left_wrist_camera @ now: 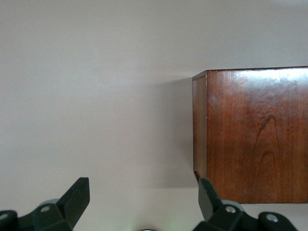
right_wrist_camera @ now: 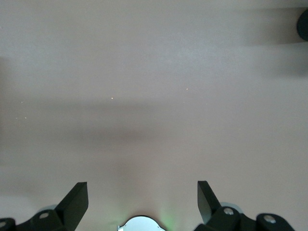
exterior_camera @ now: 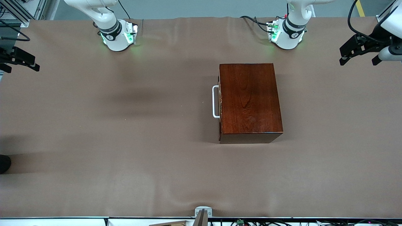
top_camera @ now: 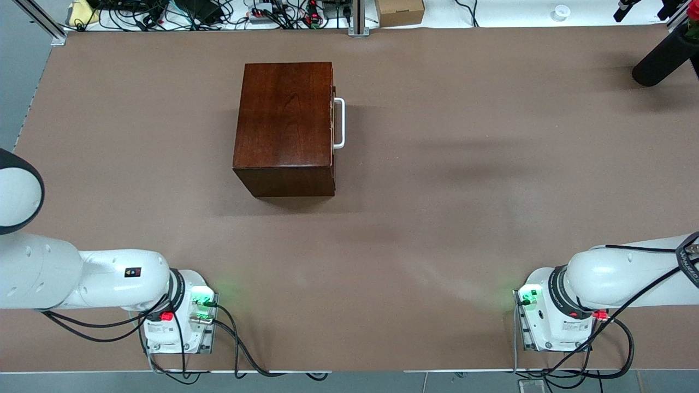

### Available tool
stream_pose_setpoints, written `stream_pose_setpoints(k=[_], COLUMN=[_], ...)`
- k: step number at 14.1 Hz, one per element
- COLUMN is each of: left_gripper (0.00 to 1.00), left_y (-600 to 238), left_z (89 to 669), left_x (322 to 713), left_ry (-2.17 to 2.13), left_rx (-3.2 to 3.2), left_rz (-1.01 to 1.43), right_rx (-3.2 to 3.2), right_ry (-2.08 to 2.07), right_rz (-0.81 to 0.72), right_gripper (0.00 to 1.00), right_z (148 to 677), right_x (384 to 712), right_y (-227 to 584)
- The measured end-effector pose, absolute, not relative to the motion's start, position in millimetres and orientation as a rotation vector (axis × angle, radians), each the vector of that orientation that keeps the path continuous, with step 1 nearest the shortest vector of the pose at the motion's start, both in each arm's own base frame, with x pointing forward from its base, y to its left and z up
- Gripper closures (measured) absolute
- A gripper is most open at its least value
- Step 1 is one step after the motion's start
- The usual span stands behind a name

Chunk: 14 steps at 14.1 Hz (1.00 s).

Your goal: Open drawer, take yellow block, close drawer

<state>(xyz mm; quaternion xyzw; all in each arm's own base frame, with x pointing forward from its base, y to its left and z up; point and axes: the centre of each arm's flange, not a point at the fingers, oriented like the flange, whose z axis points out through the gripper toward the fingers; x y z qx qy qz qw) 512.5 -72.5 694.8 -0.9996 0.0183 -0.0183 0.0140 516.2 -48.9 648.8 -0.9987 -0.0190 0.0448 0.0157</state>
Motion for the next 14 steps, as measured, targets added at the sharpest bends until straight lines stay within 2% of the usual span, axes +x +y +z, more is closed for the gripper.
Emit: stream_pose_setpoints(k=[8,10,14], left_gripper=[0.0,0.0,0.0], left_y=[-84,-125,-261], left_z=[692,684,651], left_x=[510,508,495], left_ry=[0.091,0.173,0.29], left_rx=[-3.11,-3.107,-3.113], left_rz=[-0.025,-0.003,0.043], right_rx=[-3.107,-3.107,-3.107], right_ry=[-0.059,-0.059,-0.059], right_rz=[0.139,0.139,0.139], right_gripper=[0.0,0.0,0.0], right_z=[649,649,649], right_x=[516,516,516], right_y=[-49,-49,-49])
